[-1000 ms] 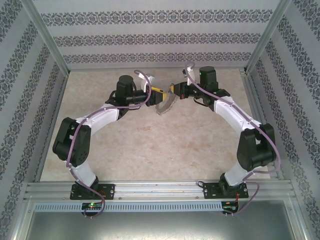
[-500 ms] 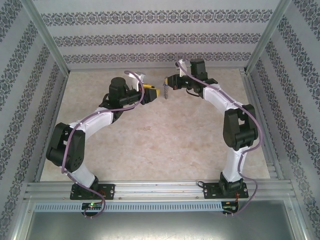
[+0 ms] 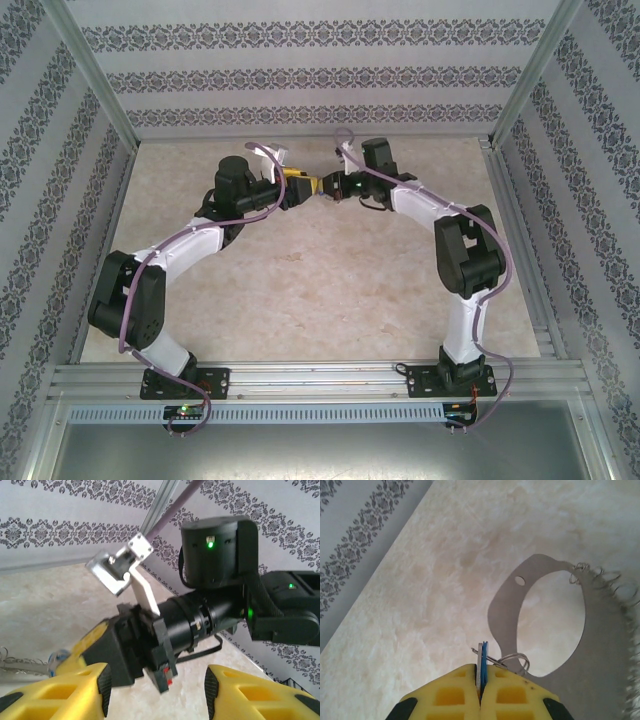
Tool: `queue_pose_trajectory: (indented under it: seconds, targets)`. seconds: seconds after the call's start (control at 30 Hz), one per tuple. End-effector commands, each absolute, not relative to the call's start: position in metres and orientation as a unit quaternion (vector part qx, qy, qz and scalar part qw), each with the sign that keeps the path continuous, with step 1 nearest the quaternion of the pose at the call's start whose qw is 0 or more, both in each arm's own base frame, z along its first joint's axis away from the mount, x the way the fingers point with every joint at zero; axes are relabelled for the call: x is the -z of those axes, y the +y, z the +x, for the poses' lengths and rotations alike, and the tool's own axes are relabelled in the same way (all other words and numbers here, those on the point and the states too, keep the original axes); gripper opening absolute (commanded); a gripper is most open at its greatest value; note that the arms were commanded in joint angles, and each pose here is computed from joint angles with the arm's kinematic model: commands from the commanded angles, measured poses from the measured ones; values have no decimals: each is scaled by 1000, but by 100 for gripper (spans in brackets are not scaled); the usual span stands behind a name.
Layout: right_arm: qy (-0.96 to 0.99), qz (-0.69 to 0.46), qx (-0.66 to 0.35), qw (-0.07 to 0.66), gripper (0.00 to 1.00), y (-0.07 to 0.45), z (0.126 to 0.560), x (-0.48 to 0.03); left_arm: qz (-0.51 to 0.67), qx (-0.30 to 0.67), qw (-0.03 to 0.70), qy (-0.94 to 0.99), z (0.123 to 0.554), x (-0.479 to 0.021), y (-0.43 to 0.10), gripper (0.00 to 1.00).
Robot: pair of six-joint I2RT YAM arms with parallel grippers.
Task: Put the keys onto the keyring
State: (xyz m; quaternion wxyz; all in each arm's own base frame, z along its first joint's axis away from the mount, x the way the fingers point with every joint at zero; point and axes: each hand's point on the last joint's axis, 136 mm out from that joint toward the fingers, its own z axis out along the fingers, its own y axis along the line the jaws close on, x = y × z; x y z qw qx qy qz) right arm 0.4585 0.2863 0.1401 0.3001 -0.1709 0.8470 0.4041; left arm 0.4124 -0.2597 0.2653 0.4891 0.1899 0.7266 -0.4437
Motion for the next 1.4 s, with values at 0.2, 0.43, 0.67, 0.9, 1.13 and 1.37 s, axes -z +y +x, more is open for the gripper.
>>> queue_pose_trajectory:
  seconds: [0.2,0.43,0.67,0.9,1.13,1.37]
  targets:
    - [865,-150,-398,266,0,303,429,-94,182,453,509,709,409,-288,-253,53]
    - [881,-147,-389,226,0,314,404,-58,180,457,504,710,408,-286,-253,53]
    - [885,-157,-391,199,18,328,383,-42,179,465,500,709,408,-286,-255,53]
    - [869,-178,-424,184,50,343,350,-59,177,474,496,706,407,-290,-257,53]
    - [870,-165,-422,194,69,318,333,-76,177,481,495,702,404,-298,-257,55]
    - [861,-139,-415,259,95,274,333,-130,172,450,511,712,402,-302,-247,100]
